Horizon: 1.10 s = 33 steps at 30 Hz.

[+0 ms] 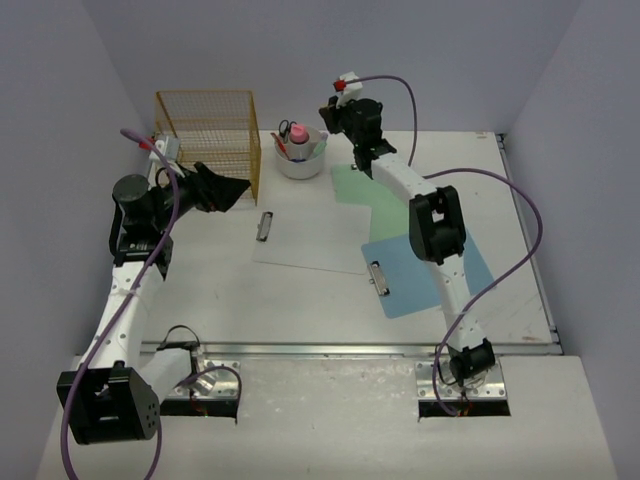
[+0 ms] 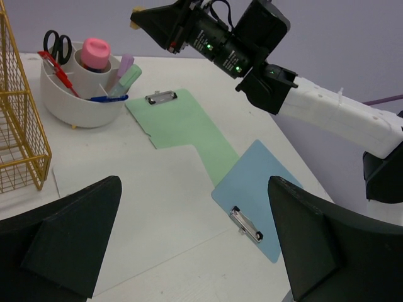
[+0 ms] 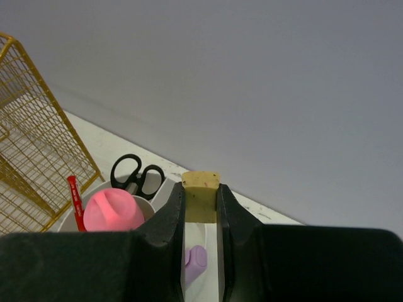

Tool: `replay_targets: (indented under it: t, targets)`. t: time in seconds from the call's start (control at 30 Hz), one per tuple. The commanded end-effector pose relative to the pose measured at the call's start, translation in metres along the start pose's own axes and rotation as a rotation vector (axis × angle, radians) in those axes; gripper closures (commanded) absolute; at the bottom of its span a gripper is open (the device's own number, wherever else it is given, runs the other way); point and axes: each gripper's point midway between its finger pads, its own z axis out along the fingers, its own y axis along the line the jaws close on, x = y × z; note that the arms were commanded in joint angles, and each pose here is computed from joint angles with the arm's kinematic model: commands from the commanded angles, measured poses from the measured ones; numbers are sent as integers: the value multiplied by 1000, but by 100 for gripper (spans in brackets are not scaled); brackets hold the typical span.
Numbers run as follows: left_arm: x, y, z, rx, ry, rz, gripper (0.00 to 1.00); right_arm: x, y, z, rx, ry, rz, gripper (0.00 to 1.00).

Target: Organize the desk

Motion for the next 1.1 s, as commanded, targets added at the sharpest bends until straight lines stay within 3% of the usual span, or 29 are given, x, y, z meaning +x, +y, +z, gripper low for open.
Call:
replay_targets:
  t: [0.0, 0.57, 1.07]
  targets:
    - [-11, -3, -4, 6, -41, 37, 0, -35, 2, 9, -7, -122, 38, 100]
    - [-7, 1, -5, -1, -31, 25, 0, 5, 3, 20, -9, -87, 77, 98]
    - [-5, 3, -5, -7, -27, 23, 0, 13, 14, 22, -40, -79, 89, 92]
